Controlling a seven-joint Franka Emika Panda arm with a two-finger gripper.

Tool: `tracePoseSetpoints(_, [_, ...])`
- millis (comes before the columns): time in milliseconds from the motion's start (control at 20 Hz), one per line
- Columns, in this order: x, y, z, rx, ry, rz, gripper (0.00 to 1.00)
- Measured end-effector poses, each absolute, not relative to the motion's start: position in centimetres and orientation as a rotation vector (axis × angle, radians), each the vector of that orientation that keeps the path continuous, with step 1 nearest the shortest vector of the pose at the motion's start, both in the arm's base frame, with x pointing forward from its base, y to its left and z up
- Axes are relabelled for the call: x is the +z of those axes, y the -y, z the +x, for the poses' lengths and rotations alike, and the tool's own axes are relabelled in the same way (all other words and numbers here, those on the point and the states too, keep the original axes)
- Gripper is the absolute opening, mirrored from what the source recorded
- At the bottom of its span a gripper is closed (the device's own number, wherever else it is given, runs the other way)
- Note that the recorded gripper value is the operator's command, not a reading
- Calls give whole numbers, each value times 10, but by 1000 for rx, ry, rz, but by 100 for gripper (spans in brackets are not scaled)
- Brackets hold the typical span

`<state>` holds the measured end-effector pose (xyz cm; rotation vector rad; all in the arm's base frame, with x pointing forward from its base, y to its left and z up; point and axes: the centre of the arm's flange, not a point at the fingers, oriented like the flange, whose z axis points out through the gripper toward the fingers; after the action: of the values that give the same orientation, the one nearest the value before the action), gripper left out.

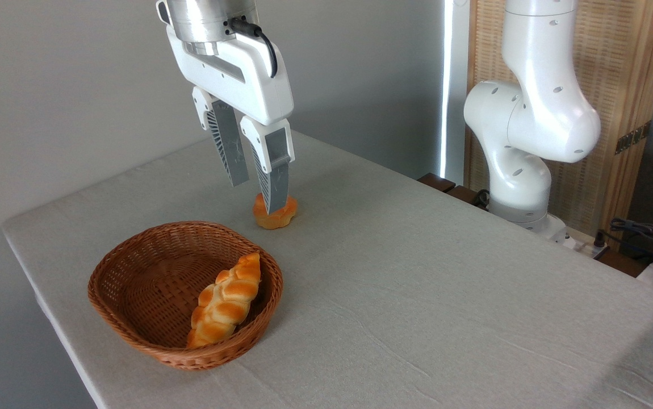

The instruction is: Put bread into the basket

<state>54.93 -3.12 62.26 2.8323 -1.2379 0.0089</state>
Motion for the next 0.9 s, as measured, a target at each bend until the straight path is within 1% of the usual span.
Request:
tracePoseSetpoints(300, [615,31,548,-19,1234,2826,100])
tracePoseSetpoints(450, [616,32,546,-17,1237,2825,100])
tracePoseSetpoints(550, [616,40,539,-11,1249,2806,100])
tracePoseSetpoints(700, [609,82,518,66,1311,2718,100])
tracePoseSetpoints(800, [596,123,500,103,1395,2656,100])
tracePoseSetpoints(900, [578,173,483,140,1498,2587,100])
